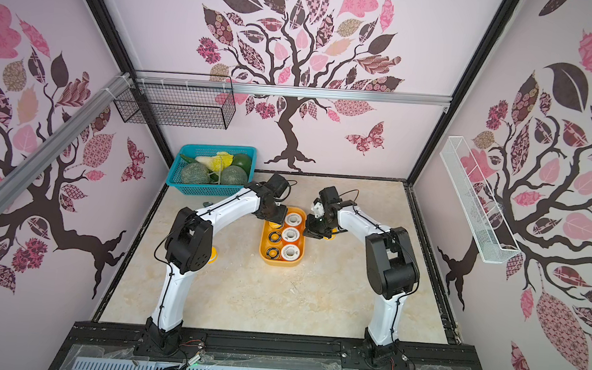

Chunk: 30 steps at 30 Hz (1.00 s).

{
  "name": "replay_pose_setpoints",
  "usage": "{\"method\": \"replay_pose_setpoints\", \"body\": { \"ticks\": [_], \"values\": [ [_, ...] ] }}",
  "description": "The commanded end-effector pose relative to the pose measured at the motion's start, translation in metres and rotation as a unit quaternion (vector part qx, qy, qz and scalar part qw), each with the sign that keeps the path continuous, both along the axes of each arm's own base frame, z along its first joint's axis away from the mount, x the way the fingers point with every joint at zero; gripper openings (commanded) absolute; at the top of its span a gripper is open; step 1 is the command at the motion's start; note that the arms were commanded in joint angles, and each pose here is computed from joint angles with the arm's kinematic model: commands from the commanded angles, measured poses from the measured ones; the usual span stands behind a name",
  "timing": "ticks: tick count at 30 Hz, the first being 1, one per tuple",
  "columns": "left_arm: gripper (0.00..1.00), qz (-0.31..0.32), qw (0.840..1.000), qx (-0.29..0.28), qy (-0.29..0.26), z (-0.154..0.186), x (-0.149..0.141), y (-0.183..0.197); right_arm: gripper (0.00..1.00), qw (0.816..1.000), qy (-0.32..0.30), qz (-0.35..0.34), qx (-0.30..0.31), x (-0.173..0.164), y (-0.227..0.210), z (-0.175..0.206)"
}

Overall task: Put the sealing tape into the storage box
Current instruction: Place the sealing tape in the storage box.

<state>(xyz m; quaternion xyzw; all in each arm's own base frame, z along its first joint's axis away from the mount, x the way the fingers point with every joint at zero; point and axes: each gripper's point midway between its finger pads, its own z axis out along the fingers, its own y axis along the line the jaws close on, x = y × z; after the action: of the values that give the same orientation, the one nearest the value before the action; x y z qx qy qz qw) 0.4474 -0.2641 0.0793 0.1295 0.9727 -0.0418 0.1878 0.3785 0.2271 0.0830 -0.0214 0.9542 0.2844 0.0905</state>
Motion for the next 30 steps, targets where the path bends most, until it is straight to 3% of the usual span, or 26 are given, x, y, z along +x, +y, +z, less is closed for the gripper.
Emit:
{"method": "replay_pose_setpoints", "body": {
  "ticks": [1,21,30],
  "values": [
    [0.62,-0.004,1.000,0.002,-0.007,0.001,0.006,-0.002,0.15,1.000,0.016,0.009,0.000,-0.007,0.000,-0.008],
    [0.71,-0.004,1.000,-0.006,-0.013,0.005,0.007,-0.004,0.15,1.000,0.014,0.010,-0.002,-0.007,-0.001,-0.006],
    [0.71,-0.007,0.999,-0.019,-0.034,0.029,0.007,-0.005,0.15,1.000,0.009,0.008,-0.005,-0.005,-0.002,-0.004]
  ]
}}
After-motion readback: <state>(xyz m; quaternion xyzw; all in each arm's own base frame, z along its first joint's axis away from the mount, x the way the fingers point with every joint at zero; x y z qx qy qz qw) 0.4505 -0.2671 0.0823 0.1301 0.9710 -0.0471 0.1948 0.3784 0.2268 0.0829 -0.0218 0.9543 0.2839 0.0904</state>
